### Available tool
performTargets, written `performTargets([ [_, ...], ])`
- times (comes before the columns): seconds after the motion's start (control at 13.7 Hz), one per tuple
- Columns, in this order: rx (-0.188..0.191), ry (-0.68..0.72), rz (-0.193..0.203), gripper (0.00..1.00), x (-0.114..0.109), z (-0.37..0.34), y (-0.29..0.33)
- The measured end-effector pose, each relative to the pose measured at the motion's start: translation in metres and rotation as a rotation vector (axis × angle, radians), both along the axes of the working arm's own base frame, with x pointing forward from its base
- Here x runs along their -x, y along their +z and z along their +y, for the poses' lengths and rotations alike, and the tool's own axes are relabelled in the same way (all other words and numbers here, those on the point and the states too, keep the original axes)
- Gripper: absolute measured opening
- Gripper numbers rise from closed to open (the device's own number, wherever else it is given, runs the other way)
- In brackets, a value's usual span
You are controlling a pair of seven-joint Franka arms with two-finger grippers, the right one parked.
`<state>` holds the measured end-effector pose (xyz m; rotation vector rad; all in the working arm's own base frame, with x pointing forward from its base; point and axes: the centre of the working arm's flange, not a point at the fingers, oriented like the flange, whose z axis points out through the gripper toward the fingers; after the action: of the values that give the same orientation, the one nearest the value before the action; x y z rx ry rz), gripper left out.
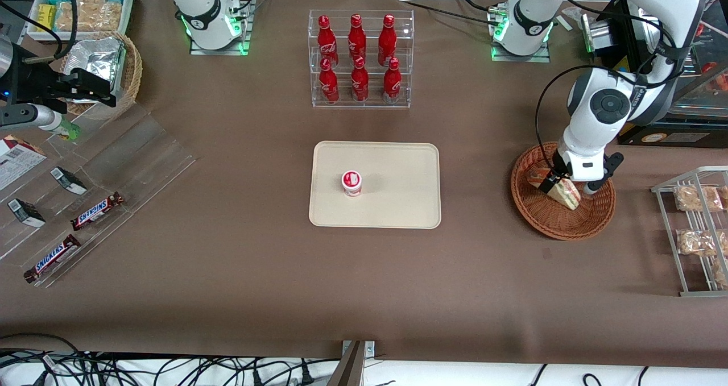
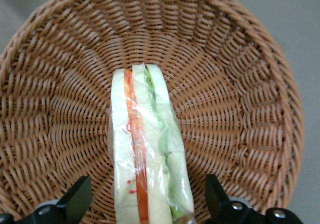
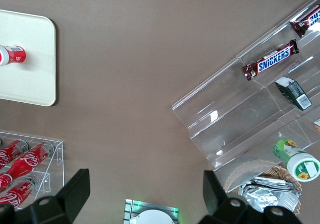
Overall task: Place sandwich from basket to tray
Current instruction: 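Close the left gripper on the sandwich and lift it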
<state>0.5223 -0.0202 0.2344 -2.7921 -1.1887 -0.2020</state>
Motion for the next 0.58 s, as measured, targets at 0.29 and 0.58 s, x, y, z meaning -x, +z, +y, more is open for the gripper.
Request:
performTargets([
  [0.29, -0.01, -0.005, 0.004, 0.81, 0.001, 0.0004, -0.0072],
  [0.58, -0.009, -0.005, -0.003, 0.43, -0.0001, 0.0005, -0.006],
])
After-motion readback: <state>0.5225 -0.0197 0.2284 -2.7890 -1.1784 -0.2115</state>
